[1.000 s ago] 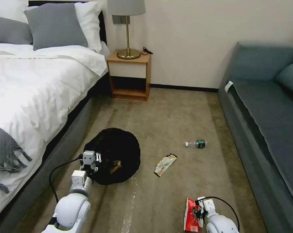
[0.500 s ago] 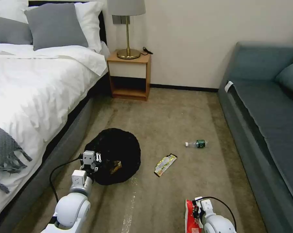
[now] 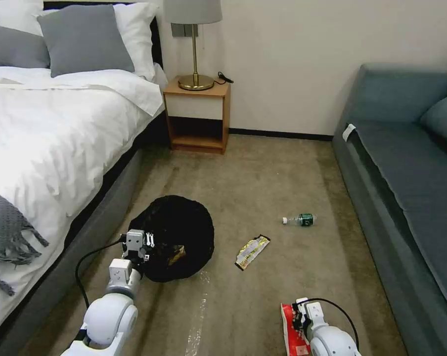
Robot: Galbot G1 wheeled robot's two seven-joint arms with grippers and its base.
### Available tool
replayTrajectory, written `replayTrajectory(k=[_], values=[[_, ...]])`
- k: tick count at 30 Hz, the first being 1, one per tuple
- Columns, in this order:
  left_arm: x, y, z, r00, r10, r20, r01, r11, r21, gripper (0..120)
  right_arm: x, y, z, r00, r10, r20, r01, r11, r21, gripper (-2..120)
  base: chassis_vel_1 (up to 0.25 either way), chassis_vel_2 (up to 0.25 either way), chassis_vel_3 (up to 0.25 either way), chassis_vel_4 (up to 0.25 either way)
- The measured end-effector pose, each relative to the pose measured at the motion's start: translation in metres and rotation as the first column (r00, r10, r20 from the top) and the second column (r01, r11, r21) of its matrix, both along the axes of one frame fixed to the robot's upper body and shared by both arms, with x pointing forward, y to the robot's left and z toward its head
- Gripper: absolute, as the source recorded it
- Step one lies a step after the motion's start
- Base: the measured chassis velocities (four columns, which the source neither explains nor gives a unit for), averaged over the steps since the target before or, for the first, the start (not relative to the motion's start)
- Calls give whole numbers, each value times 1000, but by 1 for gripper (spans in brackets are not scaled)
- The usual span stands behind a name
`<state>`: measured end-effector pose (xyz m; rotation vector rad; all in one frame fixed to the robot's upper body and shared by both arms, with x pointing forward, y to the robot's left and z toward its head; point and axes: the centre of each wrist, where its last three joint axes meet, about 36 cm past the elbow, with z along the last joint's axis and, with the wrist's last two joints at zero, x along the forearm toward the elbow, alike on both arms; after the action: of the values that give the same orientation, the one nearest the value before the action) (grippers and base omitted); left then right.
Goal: Pick up the trash bin, then pick up the garbage on the floor and place it into the trash bin.
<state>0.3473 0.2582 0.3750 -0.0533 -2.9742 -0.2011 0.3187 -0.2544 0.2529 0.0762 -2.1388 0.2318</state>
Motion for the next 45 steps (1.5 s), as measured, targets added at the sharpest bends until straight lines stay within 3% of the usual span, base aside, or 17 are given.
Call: replayTrajectory(k=[12, 19, 22, 23, 26, 34, 37, 41, 45], values=[[-1, -7, -1, 999, -34, 1, 34, 999, -12, 4, 39, 21, 53, 977, 5, 214, -35, 990, 133, 0, 0, 0, 0, 0], [-1, -14, -1, 998, -55, 5, 55, 998, -25, 4, 75, 46, 93, 930, -4, 367, -105, 955, 277, 0, 0, 0, 0, 0], [-2, -16, -2, 996, -88, 16, 88, 996, -31, 4, 89, 59, 109, 881, -7, 473, -202, 898, 391, 0, 0, 0, 0, 0], [-2, -16, -2, 996, -88, 16, 88, 996, -31, 4, 89, 59, 109, 881, -7, 473, -202, 898, 391, 0, 0, 0, 0, 0], [-4, -18, -3, 993, -113, 19, 114, 993, -36, 4, 96, 76, 122, 856, -21, 517, -266, 838, 475, 0, 0, 0, 0, 0], [-4, -22, -4, 993, -119, 23, 120, 992, -36, 4, 102, 101, 137, 833, -47, 552, -335, 751, 570, 0, 0, 0, 0, 0], [-4, -25, -6, 993, -120, 21, 121, 992, -39, 4, 103, 116, 141, 822, -56, 567, -378, 692, 615, 0, 0, 0, 0, 0], [-4, -27, -5, 993, -115, 11, 116, 991, -63, 4, 100, 128, 140, 815, -45, 577, -409, 660, 630, 0, 0, 0, 0, 0], [-4, -28, -4, 994, -113, 7, 113, 991, -77, 4, 96, 141, 129, 824, -19, 566, -416, 659, 627, 0, 0, 0, 0, 0]])
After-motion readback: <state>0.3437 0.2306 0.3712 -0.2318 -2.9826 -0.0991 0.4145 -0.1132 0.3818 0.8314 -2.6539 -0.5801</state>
